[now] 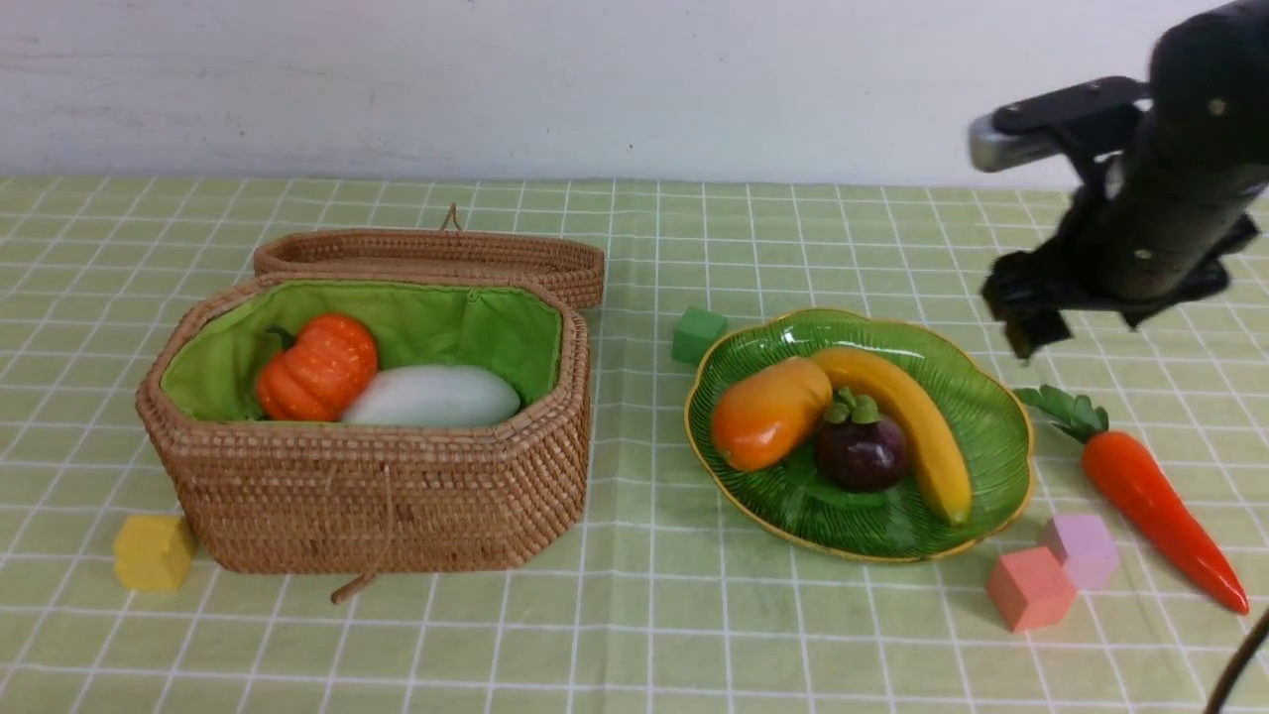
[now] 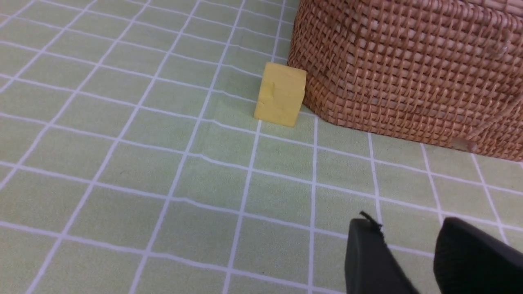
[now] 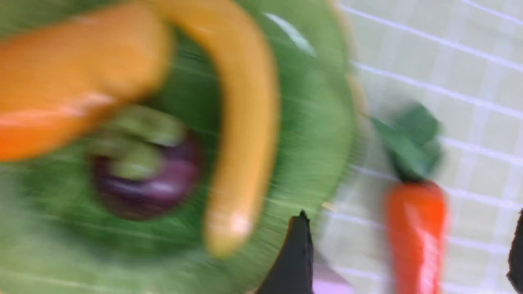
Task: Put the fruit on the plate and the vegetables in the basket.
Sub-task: Use the right arm to grab a carrot and put it into the left basket
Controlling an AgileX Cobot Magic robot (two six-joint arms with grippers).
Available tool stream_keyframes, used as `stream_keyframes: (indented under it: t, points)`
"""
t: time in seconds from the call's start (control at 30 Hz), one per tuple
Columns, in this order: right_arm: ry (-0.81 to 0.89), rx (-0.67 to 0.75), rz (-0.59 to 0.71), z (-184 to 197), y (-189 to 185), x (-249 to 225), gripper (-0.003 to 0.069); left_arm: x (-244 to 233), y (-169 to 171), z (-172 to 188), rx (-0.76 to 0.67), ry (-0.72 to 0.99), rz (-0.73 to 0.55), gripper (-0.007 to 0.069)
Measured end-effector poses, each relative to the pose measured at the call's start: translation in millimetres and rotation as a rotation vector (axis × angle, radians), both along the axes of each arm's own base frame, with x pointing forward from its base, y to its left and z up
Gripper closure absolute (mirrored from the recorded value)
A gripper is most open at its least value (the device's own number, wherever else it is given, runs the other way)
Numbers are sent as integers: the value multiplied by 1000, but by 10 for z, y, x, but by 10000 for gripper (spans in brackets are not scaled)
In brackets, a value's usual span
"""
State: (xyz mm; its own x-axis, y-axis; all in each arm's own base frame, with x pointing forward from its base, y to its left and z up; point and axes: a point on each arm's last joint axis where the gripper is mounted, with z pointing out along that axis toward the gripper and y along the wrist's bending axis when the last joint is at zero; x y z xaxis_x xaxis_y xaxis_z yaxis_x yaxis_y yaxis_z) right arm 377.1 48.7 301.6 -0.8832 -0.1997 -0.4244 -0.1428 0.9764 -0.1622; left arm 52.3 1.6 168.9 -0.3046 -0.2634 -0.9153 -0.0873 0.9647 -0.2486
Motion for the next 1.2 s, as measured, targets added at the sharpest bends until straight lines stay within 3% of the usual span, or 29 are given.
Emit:
stream_keyframes:
  t: [0.2, 0.57, 0.67, 0.77, 0.93, 1.07, 1.13, 1.2]
  points:
    - [107, 68, -190, -447, -724, 129, 50, 0, 0, 0, 0, 0, 0, 386]
    - [241, 80, -40, -1236, -799, 371, 88, 0, 0, 0, 0, 0, 0, 386]
    - [263, 75, -35, -1387, -805, 404, 126, 0, 0, 0, 0, 0, 0, 386]
    - [265, 84, -21, -1388, -793, 403, 288, 0, 0, 0, 0, 0, 0, 386]
    - [232, 72, -7, -1205, -797, 395, 280, 0, 0, 0, 0, 0, 0, 386]
    - [69, 108, -21, -612, -698, 416, 280, 0, 0, 0, 0, 0, 0, 386]
    - [-59, 163, 42, -192, -453, 397, 280, 0, 0, 0, 0, 0, 0, 386]
    - [-193, 240, 208, 210, 29, 338, 280, 0, 0, 0, 0, 0, 0, 386]
